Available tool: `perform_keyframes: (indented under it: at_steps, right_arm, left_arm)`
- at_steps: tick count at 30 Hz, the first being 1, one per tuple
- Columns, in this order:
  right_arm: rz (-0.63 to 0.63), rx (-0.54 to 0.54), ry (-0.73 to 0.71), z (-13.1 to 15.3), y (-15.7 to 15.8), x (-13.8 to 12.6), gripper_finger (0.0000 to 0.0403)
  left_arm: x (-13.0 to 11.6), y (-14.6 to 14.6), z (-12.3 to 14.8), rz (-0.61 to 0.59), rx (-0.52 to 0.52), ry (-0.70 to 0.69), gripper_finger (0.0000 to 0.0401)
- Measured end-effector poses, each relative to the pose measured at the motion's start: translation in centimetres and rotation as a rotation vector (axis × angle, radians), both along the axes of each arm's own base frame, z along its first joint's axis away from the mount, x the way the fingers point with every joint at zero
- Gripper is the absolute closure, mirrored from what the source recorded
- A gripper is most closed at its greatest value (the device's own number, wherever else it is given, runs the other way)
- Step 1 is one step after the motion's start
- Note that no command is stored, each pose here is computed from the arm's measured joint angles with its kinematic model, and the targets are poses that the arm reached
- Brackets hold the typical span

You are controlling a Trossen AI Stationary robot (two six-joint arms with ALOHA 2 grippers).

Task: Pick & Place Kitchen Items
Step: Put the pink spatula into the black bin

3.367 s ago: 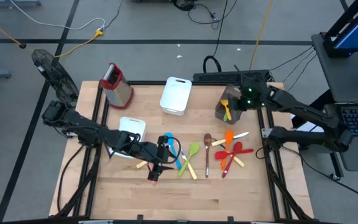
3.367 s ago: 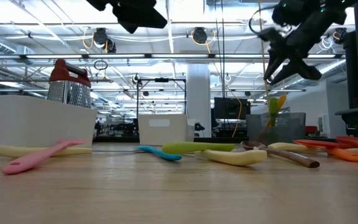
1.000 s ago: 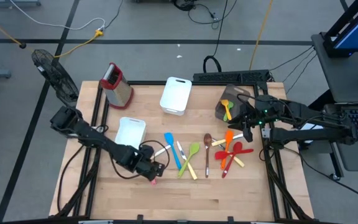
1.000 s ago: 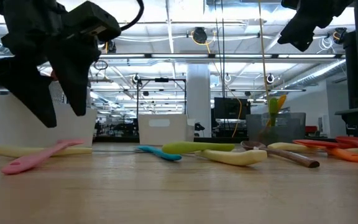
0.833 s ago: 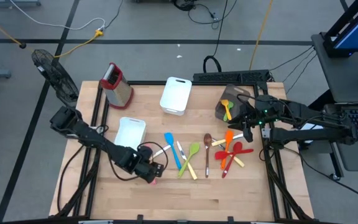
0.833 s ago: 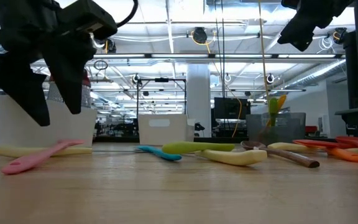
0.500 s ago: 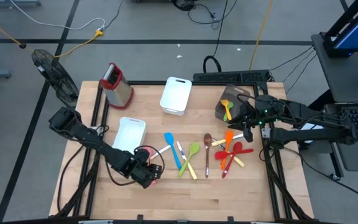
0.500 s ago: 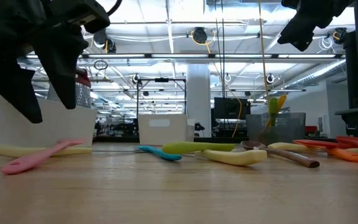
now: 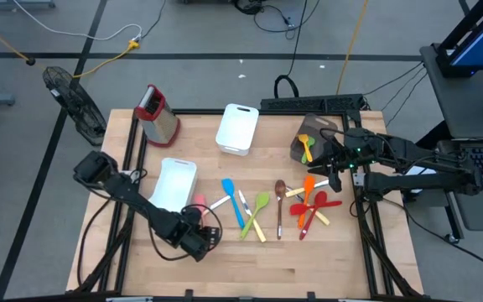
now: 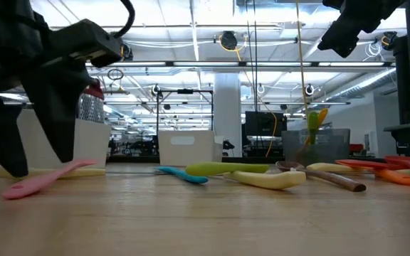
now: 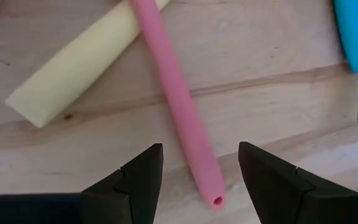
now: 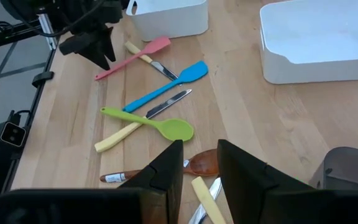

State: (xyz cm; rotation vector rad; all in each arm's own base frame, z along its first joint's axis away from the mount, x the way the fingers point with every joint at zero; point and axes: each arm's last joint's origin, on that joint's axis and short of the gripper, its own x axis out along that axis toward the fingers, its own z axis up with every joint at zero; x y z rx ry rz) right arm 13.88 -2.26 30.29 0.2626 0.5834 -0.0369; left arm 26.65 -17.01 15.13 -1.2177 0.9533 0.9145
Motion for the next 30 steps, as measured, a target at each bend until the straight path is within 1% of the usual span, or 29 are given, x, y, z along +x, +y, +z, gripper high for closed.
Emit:
perform_keyframes:
  at_steps: [9,17,26,30]
  right_arm:
    - [0.0,0.0,0.0,0.0,0.0,0.0,0.0312]
    - [0.006,-0.009,0.0,0.0,0.0,0.0,0.0312]
    - [0.006,-0.009,0.0,0.0,0.0,0.0,0.0312]
    - [0.006,-0.009,-0.001,0.0,0.0,0.0,0.0312]
  left_arm:
    - [0.7,1.3,-0.2,-0.021,0.05,0.017,0.0187]
    - [1.7,1.5,-2.6,-0.037,0.003,0.089,0.0188]
    - [1.5,1.5,-2.6,-0.018,0.007,0.105,0.0187]
    - [1.4,1.5,-2.6,-0.051,0.023,0.104,0.0187]
